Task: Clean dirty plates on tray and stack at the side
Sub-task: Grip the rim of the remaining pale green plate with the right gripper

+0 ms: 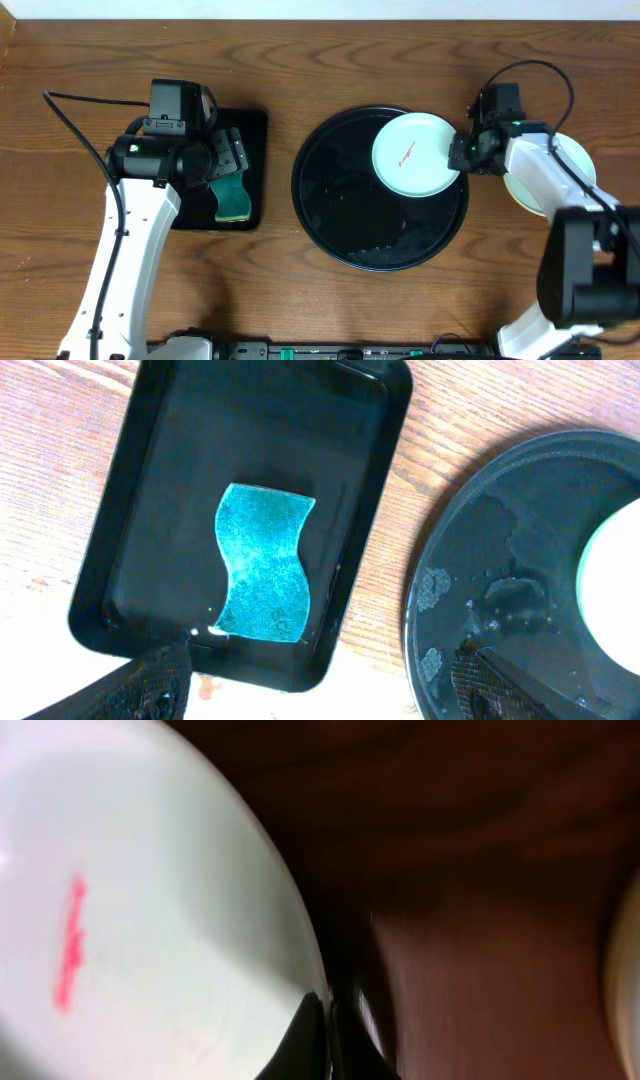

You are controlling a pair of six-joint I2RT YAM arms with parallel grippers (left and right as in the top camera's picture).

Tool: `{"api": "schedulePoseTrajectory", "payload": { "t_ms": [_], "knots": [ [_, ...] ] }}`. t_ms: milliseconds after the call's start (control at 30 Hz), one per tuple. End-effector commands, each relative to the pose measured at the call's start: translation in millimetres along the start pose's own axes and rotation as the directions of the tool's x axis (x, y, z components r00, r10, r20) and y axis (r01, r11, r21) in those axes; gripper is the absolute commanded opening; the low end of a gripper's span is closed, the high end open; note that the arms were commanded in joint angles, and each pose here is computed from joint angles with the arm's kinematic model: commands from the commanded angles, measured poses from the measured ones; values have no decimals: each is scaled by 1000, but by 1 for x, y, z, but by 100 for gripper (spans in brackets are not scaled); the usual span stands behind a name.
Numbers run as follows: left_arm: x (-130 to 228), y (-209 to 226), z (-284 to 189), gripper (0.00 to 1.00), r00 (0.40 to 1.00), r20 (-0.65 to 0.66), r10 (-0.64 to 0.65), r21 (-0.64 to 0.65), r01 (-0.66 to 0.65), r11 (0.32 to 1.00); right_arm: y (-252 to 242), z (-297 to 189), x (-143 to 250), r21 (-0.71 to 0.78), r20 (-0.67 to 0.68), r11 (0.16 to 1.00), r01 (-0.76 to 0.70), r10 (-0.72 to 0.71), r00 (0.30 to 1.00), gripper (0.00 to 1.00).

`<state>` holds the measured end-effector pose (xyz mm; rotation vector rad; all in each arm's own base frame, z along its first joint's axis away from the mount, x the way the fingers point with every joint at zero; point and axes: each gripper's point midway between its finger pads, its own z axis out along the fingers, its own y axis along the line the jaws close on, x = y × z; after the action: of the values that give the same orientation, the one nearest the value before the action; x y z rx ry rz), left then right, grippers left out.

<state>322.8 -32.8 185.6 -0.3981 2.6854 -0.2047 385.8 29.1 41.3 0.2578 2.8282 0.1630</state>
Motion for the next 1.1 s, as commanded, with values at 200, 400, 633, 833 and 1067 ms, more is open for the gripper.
{"api": "schedulePoseTrajectory", "payload": {
  "t_ms": [200,400,633,833,1067],
  "knots": [
    [-6,-2,-5,84,1000,15,7,7,-7,1000,29,-71,28,-75,3,991,107,-107,994,1],
    [-6,-2,-5,84,1000,15,7,7,-7,1000,60,-43,56,-116,-63,969,216,-224,972,1],
    [-6,-2,-5,84,1000,15,6,8,-6,1000,81,-12,50,-127,6,894,429,-432,902,1],
    [-7,-2,-6,84,1000,19,-6,10,6,1000,88,-33,27,-133,99,892,432,-421,901,46],
    [17,8,13,84,998,-63,-5,-20,4,1000,109,-95,34,-238,191,864,444,-406,894,53]
  ]
}}
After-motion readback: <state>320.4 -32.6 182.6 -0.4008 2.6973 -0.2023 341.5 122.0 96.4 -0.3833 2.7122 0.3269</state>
